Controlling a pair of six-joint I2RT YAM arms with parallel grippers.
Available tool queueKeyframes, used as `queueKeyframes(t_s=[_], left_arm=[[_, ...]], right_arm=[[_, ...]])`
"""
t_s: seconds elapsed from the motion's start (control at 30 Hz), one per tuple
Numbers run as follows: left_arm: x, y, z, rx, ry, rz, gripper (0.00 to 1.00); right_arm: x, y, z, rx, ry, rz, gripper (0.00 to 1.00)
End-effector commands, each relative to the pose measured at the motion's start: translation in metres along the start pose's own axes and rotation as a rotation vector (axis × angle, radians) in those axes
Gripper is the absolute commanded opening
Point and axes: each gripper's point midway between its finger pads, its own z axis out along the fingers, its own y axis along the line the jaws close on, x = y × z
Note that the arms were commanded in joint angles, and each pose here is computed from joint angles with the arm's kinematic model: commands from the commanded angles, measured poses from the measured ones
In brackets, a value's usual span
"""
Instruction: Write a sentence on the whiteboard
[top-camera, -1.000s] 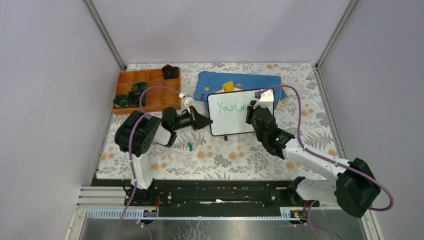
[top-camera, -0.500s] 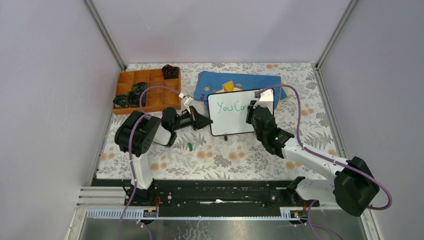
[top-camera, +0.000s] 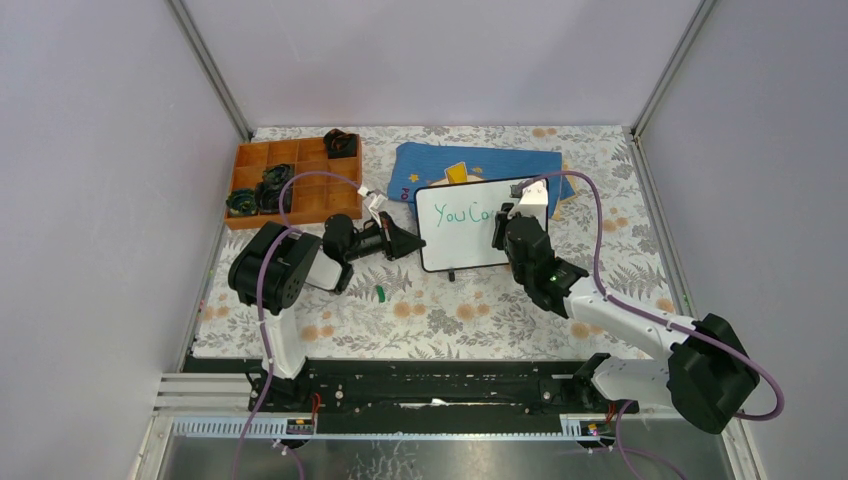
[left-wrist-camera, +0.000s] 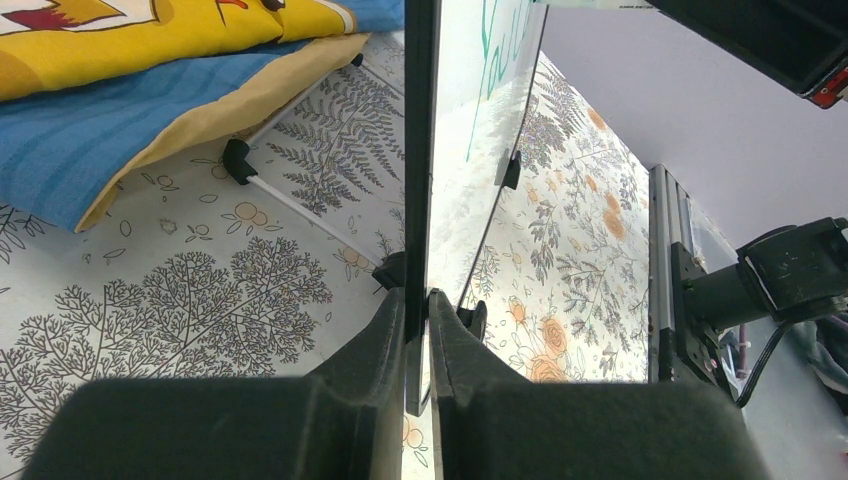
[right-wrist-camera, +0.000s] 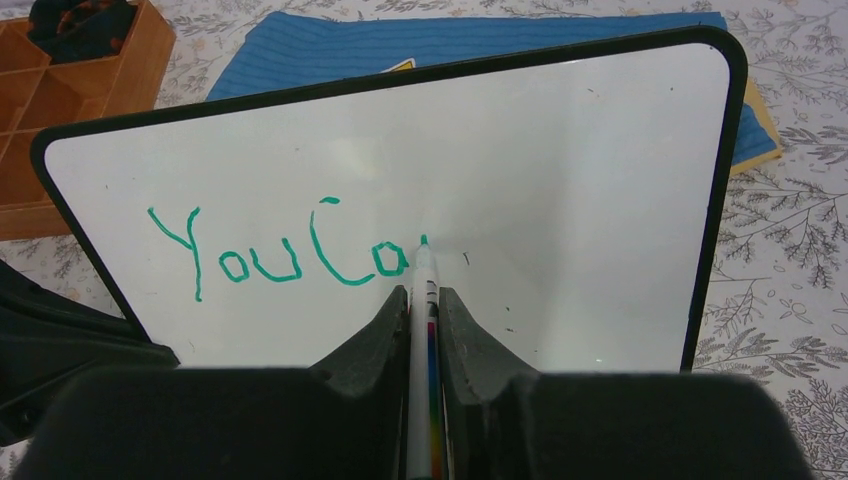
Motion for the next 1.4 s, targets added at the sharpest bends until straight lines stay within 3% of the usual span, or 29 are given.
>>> queueKeyframes(t_s=[0.0, 0.33, 1.37], left_arm=[[0.029, 0.005, -0.001, -0.030, 0.088, -0.050, 0.00], [0.030, 0.005, -0.001, -0.032, 0.090, -0.049, 0.00], [0.033, 0.005, -0.001, -0.033, 0.099, -0.047, 0.00]], right_arm=[[-0.005, -0.001, -0.002, -0.006, -0.019, 0.034, 0.00], [0.001, -0.001, -0.003, -0.014, -0.003, 0.039, 0.00], [-0.036, -0.002, 0.007, 0.024, -0.076, 0.049, 0.00]])
